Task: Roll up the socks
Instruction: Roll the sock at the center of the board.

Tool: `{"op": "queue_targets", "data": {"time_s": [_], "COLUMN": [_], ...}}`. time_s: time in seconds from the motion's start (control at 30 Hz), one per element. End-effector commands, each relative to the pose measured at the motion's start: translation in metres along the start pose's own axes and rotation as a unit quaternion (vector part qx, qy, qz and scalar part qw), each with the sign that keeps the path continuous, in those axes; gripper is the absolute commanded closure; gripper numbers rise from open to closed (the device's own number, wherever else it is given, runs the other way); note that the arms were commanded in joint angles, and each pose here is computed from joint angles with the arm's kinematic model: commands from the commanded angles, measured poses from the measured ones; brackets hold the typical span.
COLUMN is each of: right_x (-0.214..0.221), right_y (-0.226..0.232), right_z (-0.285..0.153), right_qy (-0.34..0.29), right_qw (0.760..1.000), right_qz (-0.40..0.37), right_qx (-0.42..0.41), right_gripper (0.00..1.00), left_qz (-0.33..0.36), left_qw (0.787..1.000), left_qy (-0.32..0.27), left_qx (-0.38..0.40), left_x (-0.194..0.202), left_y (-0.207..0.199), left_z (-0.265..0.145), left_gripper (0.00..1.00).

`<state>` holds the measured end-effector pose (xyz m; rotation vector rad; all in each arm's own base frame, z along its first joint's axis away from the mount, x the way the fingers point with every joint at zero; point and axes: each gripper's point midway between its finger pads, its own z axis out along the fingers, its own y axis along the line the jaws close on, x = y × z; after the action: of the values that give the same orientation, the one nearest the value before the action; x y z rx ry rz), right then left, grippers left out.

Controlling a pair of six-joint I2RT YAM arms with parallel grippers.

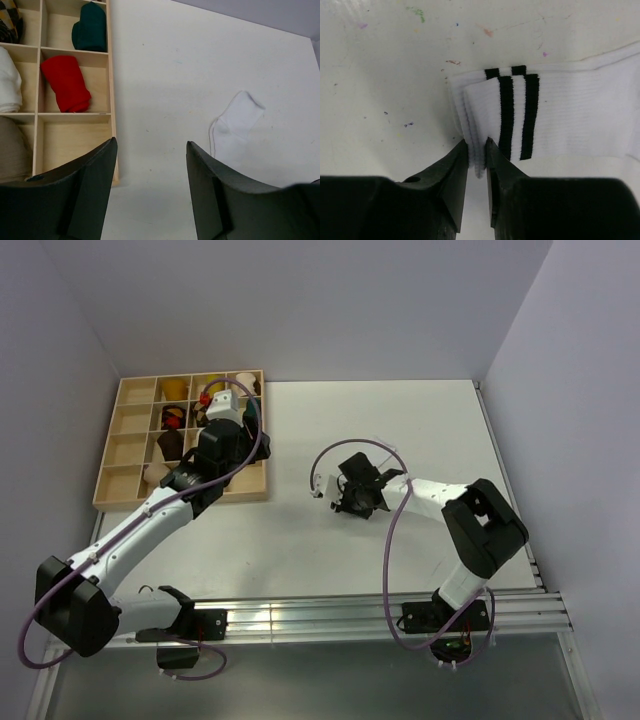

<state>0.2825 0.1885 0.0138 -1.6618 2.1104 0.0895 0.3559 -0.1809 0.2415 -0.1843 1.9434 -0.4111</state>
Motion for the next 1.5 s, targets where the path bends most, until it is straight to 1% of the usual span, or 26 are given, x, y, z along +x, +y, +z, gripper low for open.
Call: {"op": "queue_targets", "data": {"time_s": [0.0,0.13,0.17,0.2,0.23,0.3,0.33,0.37,0.4,0.43,0.47,0.53,0.57,0.6,0.67,0.7,0.77,0.8,0.87,0.93,0.97,1.0,1.03,1.2,1.27,1.47], "right_x": [0.007,0.003,0.0,-0.015,-0.013,-0.023,-0.02,-0.026,-0.023,-0.023,-0.025,-0.016,-0.015,-0.007,-0.01,-0.004,-0.011,-0.007,-0.008,-0.005,-0.006,-0.004,-0.001,0.009,0.013,0.016], "right_y": [0.002,0.011,0.014,0.018,0.028,0.018,0.033,0.02,0.037,0.039,0.028,0.032,0.03,0.033,0.031,0.039,0.034,0.039,0.029,0.03,0.026,0.026,0.023,0.024,0.024,0.02], "right_z": [0.009,0.0,-0.003,-0.008,-0.015,-0.027,-0.031,-0.038,-0.043,-0.047,-0.051,-0.046,-0.045,-0.038,-0.037,-0.037,-0.039,-0.038,-0.039,-0.043,-0.043,-0.04,-0.039,-0.031,-0.028,-0.027], "right_qy": [0.016,0.004,-0.004,-0.034,-0.031,-0.054,-0.051,-0.064,-0.063,-0.065,-0.075,-0.051,-0.046,-0.028,-0.03,-0.013,-0.027,-0.015,-0.022,-0.015,-0.018,-0.012,-0.009,0.013,0.021,0.031], "right_qw": [1.0,0.999,0.999,0.997,0.993,0.988,0.979,0.976,0.96,0.953,0.948,0.935,0.932,0.923,0.91,0.89,0.874,0.859,0.848,0.821,0.817,0.806,0.802,0.78,0.773,0.764], "right_qz": [0.001,0.006,0.011,0.013,0.025,0.044,0.064,0.079,0.094,0.104,0.119,0.157,0.162,0.186,0.204,0.231,0.249,0.269,0.29,0.319,0.325,0.34,0.349,0.385,0.396,0.414], "right_qx": [0.0,-0.031,-0.044,-0.075,-0.11,-0.135,-0.188,-0.194,-0.257,-0.278,-0.285,-0.314,-0.321,-0.337,-0.361,-0.394,-0.415,-0.435,-0.443,-0.473,-0.476,-0.485,-0.484,-0.493,-0.495,-0.494], "right_gripper": [0.74,0.8,0.81,0.81,0.8,0.79,0.79,0.79,0.79,0.79,0.79,0.79,0.79,0.79,0.79,0.79,0.79,0.79,0.78,0.78,0.78,0.78,0.78,0.78,0.78,0.77], "left_qz": [0.009,0.016,0.017,0.015,0.014,0.01,0.012,0.018,0.026,0.035,0.041,0.059,0.068,0.08,0.105,0.115,0.152,0.165,0.191,0.212,0.219,0.223,0.226,0.229,0.232,0.246], "left_qw": [1.0,0.999,0.999,0.999,0.999,0.996,0.994,0.993,0.99,0.988,0.986,0.982,0.979,0.977,0.969,0.966,0.956,0.95,0.941,0.924,0.917,0.909,0.904,0.885,0.876,0.867], "left_qy": [-0.023,-0.024,-0.02,-0.031,-0.031,-0.054,-0.053,-0.05,-0.061,-0.053,-0.053,-0.057,-0.047,-0.044,-0.034,-0.03,-0.013,-0.004,0.014,0.041,0.038,0.047,0.059,0.073,0.085,0.1], "left_qx": [0.013,0.022,0.022,0.03,0.039,0.067,0.092,0.105,0.123,0.143,0.15,0.171,0.184,0.194,0.221,0.228,0.252,0.264,0.28,0.316,0.332,0.348,0.357,0.398,0.414,0.422], "left_x": [-0.014,-0.007,-0.001,-0.005,-0.002,-0.005,-0.002,0.006,0.003,0.012,0.015,0.021,0.032,0.037,0.054,0.059,0.081,0.09,0.112,0.137,0.141,0.15,0.163,0.184,0.194,0.21], "left_y": [-0.009,-0.008,-0.005,-0.008,-0.009,-0.014,-0.022,-0.022,-0.028,-0.035,-0.037,-0.047,-0.052,-0.055,-0.066,-0.07,-0.083,-0.089,-0.102,-0.116,-0.124,-0.129,-0.131,-0.144,-0.151,-0.161], "left_z": [0.003,0.005,0.004,0.004,0.003,-0.002,-0.004,-0.007,-0.009,-0.012,-0.014,-0.017,-0.018,-0.019,-0.019,-0.019,-0.018,-0.018,-0.015,-0.015,-0.016,-0.017,-0.015,-0.009,-0.005,0.015], "left_gripper": [0.38,0.42,0.43,0.43,0.45,0.46,0.47,0.48,0.49,0.52,0.53,0.55,0.55,0.56,0.57,0.58,0.57,0.57,0.58,0.57,0.57,0.56,0.53,0.48,0.48,0.48]}}
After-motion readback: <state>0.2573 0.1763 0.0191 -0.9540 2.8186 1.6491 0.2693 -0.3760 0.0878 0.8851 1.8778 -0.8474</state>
